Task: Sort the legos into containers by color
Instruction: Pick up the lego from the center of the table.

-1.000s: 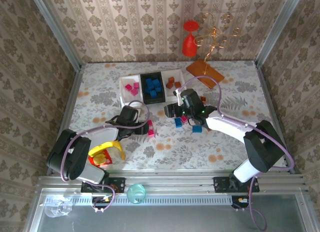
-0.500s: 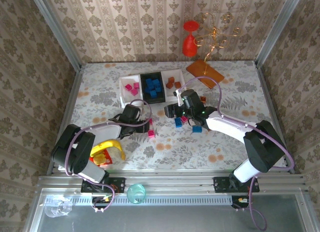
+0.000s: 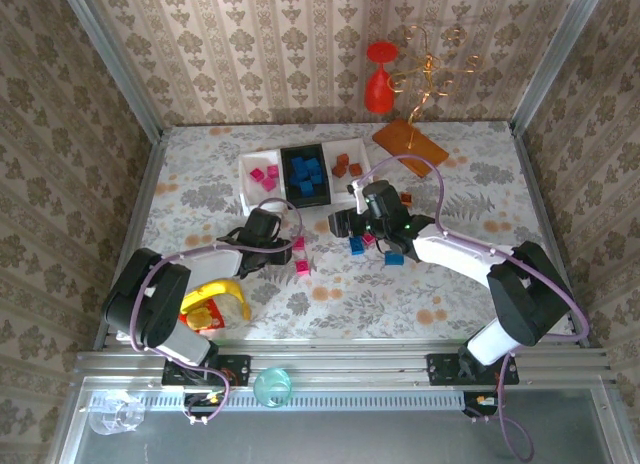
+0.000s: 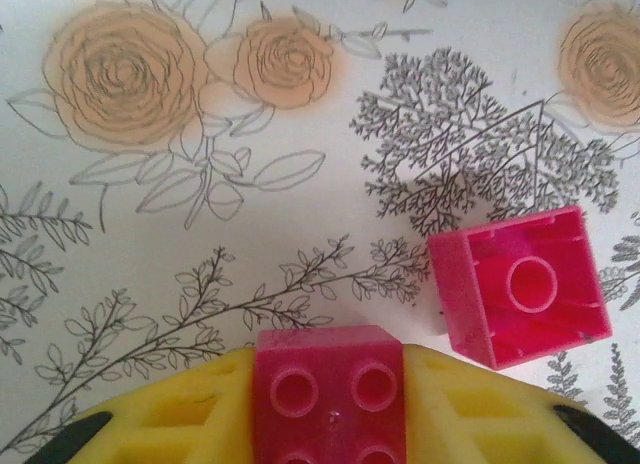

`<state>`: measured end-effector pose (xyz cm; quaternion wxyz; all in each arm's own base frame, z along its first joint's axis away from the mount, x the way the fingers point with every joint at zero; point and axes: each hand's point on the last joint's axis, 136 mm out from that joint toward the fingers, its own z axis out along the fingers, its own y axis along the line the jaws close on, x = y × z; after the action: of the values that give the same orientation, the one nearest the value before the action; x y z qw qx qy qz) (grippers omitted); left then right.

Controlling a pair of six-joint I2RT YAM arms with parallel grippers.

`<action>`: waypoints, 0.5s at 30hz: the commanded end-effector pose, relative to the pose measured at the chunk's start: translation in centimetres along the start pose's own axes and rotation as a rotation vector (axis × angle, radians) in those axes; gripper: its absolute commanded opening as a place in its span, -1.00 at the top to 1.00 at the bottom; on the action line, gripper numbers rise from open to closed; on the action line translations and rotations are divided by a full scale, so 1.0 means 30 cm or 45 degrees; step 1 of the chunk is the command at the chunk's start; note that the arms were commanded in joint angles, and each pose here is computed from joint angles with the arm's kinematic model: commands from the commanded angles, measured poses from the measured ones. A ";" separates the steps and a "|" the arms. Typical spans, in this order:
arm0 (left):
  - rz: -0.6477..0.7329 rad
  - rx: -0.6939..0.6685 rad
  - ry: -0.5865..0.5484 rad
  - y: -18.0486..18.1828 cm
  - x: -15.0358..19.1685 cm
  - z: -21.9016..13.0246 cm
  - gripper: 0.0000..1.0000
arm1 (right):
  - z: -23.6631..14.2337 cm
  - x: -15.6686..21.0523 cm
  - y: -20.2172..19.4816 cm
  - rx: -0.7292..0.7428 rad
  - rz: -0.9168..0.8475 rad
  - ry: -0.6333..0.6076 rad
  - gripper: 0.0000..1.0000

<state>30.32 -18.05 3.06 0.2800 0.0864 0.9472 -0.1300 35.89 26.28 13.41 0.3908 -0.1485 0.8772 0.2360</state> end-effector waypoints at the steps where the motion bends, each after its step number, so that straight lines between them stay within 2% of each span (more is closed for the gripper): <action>1: -0.062 -0.003 -0.133 0.020 -0.065 -0.053 0.33 | -0.016 0.001 0.097 -0.194 0.005 -0.024 -0.57; 6: -0.161 0.034 -0.319 0.050 -0.168 -0.161 0.43 | -0.026 0.021 0.229 -0.344 -0.135 -0.030 -0.57; 10: -0.231 -0.001 -0.517 0.123 -0.311 -0.279 0.43 | -0.023 0.021 0.297 -0.408 -0.201 -0.045 -0.58; 15: -0.238 -0.042 -0.593 0.181 -0.457 -0.321 0.42 | -0.014 0.007 0.342 -0.464 -0.202 -0.065 -0.58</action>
<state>35.90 -11.75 14.73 0.4510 -0.0342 0.8779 -0.1575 30.67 33.27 14.77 0.3786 -0.2628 0.8196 0.3405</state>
